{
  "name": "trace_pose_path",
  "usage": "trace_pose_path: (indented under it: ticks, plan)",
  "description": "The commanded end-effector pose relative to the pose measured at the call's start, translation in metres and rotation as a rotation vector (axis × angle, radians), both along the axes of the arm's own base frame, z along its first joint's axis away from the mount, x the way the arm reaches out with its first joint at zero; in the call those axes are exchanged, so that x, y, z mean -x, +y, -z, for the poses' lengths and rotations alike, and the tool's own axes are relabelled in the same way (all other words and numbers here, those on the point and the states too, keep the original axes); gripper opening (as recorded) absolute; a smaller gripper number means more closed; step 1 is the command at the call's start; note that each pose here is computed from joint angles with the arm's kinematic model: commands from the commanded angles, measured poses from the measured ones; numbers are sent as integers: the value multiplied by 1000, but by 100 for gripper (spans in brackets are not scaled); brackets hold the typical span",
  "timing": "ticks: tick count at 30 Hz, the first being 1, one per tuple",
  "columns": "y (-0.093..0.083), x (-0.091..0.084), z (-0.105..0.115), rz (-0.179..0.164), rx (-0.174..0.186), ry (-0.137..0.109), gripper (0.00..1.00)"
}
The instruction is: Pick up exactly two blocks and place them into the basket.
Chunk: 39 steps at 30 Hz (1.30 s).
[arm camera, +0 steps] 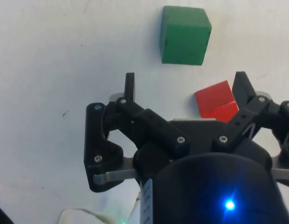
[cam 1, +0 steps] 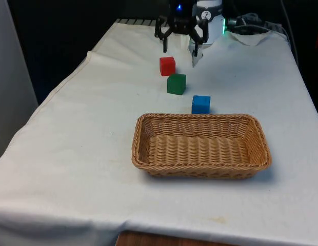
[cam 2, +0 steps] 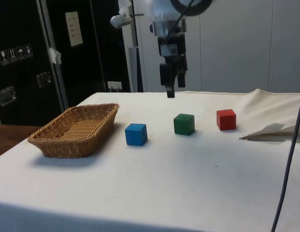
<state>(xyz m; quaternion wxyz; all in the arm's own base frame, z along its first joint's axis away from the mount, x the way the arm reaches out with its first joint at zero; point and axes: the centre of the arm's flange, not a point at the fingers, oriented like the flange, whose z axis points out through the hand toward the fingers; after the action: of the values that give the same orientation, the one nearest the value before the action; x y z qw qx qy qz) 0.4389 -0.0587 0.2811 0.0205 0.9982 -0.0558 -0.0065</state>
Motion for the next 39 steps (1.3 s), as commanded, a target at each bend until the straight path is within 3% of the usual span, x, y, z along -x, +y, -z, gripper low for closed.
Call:
trace_pose_path:
  ticks: [1,10,18,19,20,28,29,30,36,37,39]
  plan:
    - [-4,2,5,9,0,-12,100]
    - [-12,7,23,13,3,-22,100]
    - [-12,8,36,16,5,-17,100]
    - [-13,7,37,17,18,-7,100]
    - [-11,9,38,16,5,-16,100]
    - [-10,10,62,21,-1,-19,100]
    - [-13,8,62,22,13,-9,100]
    - [-11,10,64,22,-2,-20,100]
    - [-10,12,81,25,-1,-24,100]
    - [-13,11,83,26,15,-11,100]
    - [-10,13,86,27,0,-28,100]
